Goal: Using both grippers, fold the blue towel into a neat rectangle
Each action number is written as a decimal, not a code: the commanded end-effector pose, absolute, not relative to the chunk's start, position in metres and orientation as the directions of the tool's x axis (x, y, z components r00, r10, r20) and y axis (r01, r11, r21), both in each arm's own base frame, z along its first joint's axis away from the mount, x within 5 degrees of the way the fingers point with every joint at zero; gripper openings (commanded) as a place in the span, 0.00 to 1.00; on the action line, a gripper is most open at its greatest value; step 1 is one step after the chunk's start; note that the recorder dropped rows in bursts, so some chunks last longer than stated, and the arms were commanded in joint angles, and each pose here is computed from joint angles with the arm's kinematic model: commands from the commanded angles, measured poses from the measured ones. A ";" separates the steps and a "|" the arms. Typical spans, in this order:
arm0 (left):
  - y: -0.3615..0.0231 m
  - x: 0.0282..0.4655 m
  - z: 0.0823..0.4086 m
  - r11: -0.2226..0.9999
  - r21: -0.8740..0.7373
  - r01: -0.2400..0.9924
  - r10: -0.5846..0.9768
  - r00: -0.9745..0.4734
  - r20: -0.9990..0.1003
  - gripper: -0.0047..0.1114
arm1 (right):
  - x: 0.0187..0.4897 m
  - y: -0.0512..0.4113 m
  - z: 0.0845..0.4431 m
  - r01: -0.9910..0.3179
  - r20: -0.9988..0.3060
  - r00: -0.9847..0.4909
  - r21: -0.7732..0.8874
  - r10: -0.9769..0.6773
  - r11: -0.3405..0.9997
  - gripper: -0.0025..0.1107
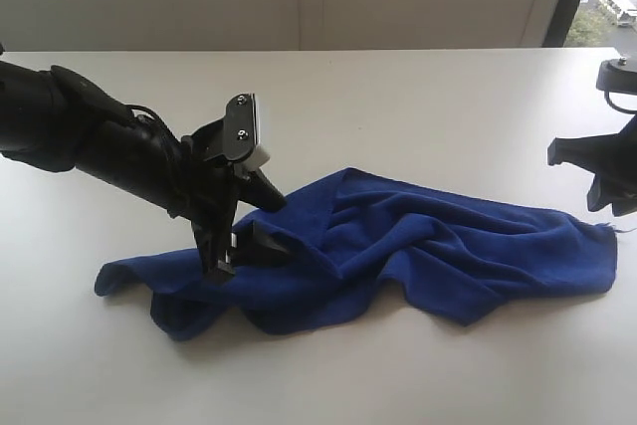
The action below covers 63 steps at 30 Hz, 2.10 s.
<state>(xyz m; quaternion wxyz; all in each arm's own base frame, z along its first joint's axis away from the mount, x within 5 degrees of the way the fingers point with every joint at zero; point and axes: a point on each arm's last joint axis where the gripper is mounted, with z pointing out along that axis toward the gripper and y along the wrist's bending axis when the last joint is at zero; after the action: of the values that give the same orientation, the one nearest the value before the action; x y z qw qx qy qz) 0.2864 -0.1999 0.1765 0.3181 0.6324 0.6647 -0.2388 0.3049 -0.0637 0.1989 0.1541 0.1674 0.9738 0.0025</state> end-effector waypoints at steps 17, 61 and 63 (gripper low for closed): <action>-0.203 0.284 0.179 0.061 0.085 0.994 0.673 0.022 -0.740 0.47 | 0.305 -0.067 0.200 0.332 -0.306 -0.892 0.058 0.333 0.942 0.24; -0.111 0.294 0.258 0.561 0.134 0.817 0.649 -0.333 -0.684 0.04 | 0.312 -0.082 0.160 0.430 -0.341 -0.856 -0.055 0.388 0.901 0.24; -0.111 0.295 0.259 0.565 0.141 0.813 0.648 -0.332 -0.686 0.04 | 0.313 -0.085 0.156 0.455 -0.340 -0.844 -0.045 0.415 0.889 0.26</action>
<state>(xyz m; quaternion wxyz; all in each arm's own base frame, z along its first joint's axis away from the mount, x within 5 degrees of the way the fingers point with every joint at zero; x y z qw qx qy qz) 0.2959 -0.1120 0.2548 0.3565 0.4611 0.8052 -0.1090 0.3120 -0.0792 0.1617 0.1586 0.2087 0.9630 -0.0634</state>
